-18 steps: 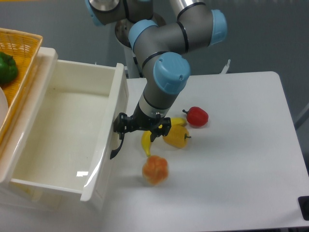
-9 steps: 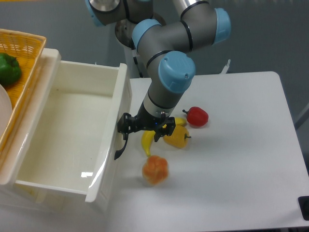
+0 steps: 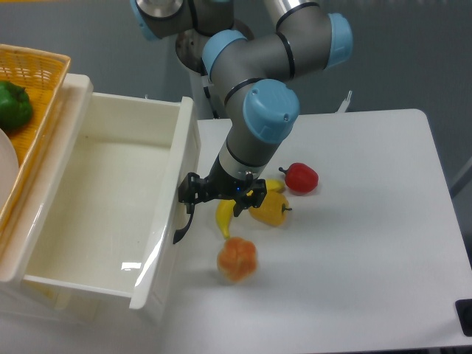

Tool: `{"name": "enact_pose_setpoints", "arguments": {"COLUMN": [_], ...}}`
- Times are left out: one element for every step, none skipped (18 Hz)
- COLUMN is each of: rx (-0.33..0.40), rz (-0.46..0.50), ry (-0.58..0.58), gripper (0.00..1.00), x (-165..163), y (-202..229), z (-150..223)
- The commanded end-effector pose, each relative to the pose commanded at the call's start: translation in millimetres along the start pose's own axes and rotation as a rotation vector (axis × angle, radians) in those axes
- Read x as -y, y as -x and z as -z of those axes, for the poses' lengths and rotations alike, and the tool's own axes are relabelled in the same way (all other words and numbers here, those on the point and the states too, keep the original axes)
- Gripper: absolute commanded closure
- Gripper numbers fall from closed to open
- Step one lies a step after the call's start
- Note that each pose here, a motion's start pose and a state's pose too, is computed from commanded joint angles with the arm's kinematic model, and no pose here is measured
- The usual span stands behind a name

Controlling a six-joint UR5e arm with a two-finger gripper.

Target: Slide the top white drawer open

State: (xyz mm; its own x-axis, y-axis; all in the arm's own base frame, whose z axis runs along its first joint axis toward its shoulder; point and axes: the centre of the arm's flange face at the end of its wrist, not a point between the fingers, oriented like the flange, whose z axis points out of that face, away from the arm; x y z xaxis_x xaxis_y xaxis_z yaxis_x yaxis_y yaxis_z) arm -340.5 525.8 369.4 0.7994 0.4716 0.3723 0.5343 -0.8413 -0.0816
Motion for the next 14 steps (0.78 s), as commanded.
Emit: {"name": "enact_pose_setpoints", "arguments": {"rx": [-0.007, -0.010, -0.012, -0.013, -0.015, -0.020, -0.024, -0.025, -0.027, -0.029, -0.030, -0.030, -0.031, -0.032], "rz": [0.003, 0.001, 0.003, 0.004, 0.005, 0.008, 0.011, 0.010, 0.010, 0.013, 0.013, 0.013, 0.013, 0.015], "ry": [-0.003, -0.005, -0.005, -0.006, -0.009, -0.010, -0.012, -0.013, -0.012, -0.006, -0.005, -0.005, -0.005, -0.003], "gripper": [0.00, 0.00, 0.00, 0.00, 0.00, 0.00, 0.00, 0.00, 0.00, 0.00, 0.00, 0.00, 0.00, 0.00], "x": [0.2, 0.1, 0.0, 0.0, -0.1, -0.4, -0.2, -0.2, -0.7, -1.3, -1.8, -2.2, -2.5, -3.2], "y": [0.2, -0.6, 0.2, 0.9, 1.1, 2.6, 3.1, 2.9, 2.4, 2.4, 2.0, 1.6, 1.0, 1.3], "z": [0.4, 1.2, 1.4, 1.8, 3.0, 3.0, 3.4, 3.4, 4.0, 3.4, 4.0, 4.7, 5.4, 4.0]}}
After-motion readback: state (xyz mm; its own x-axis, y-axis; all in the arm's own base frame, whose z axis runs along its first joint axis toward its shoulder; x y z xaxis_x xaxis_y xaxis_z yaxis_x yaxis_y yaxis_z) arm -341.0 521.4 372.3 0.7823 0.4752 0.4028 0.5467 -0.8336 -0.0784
